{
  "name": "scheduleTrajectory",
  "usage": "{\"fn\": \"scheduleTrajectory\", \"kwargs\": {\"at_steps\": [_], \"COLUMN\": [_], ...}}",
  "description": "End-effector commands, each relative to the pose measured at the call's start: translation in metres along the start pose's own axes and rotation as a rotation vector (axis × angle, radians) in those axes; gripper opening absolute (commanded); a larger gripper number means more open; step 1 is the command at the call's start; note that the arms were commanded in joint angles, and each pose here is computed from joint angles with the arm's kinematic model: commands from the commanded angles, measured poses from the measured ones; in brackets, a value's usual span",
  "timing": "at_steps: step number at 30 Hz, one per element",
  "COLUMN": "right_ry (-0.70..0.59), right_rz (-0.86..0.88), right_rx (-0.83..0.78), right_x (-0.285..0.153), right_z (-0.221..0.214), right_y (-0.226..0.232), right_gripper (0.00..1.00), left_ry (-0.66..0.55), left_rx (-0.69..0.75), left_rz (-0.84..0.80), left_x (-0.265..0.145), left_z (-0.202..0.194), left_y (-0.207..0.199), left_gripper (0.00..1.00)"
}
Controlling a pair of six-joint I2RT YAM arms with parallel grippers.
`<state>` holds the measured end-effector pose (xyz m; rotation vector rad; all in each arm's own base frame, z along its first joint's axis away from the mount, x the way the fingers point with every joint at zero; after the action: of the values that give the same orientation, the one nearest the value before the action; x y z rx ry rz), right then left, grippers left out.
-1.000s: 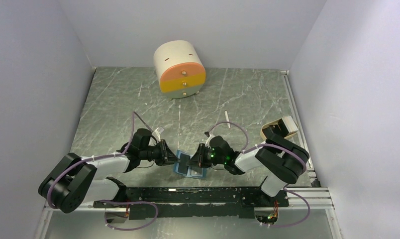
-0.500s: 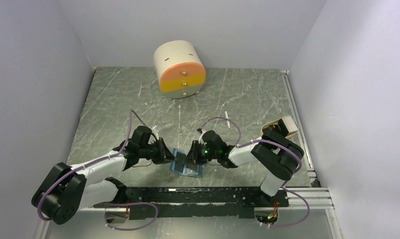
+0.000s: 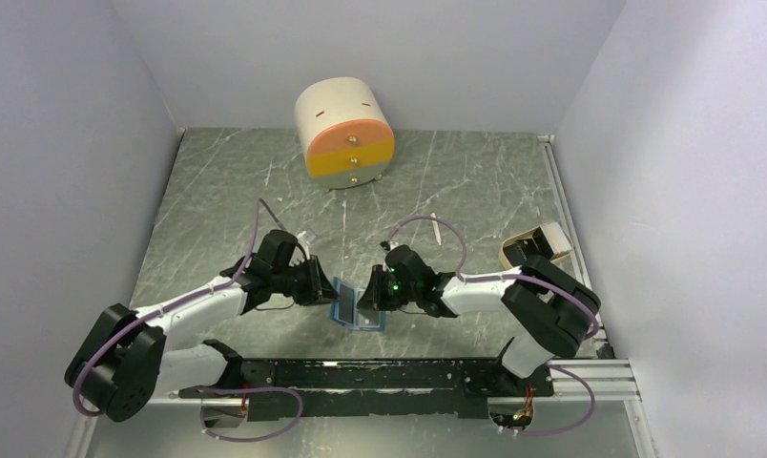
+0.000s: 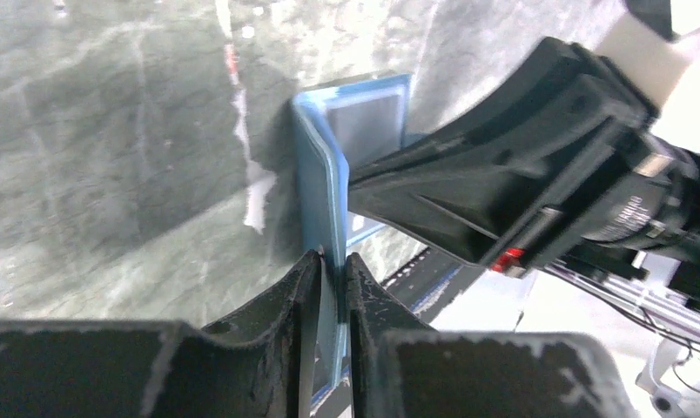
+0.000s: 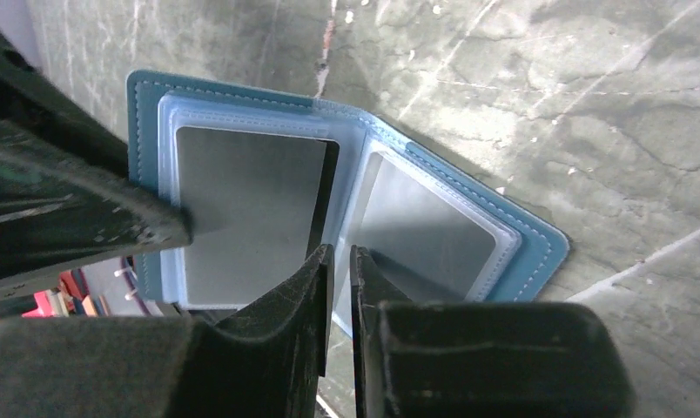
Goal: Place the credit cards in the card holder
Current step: Turn over the card slot in the card holder.
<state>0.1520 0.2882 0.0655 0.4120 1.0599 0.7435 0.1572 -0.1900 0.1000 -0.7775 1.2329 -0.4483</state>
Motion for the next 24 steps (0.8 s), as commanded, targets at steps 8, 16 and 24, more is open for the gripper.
{"fn": "scheduleTrajectory", "kwargs": {"at_steps": [8,16,24], "right_ry": [0.019,0.024,0.016], "right_rz": [-0.022,-0.022,-0.014], "right_rx": [-0.021,-0.017,-0.026], "right_x": [0.014,0.013,0.012], "right_z": [-0.002,-0.007,-0.003], "right_y": [-0.005,-0.009,-0.003], "right_gripper": [0.14,0.14,0.14], "left_ry": [0.051,0.045,0.033], "left_rx": [0.036,0.022,0.028], "left_rz": [-0.205,-0.136,-0.107], "left_x": [-0.003,0.002,-0.001], "left_z": [-0.004,-0.004,-0.002], "left_y": [-0.026,-0.015,-0.016], "left_gripper": [0.09,0.12,0.2]}}
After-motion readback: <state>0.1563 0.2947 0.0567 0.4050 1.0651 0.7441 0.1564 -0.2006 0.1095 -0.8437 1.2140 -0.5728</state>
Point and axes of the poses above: each gripper's point midway between its finger pads, its own x axis out along the fingers, its own y axis along the line the jaws close on, z = x × y, the point moved 6 cm from there along -x, back along the fingers, and after that the axes turned 6 degrees about -x, right-handed, at the moved point
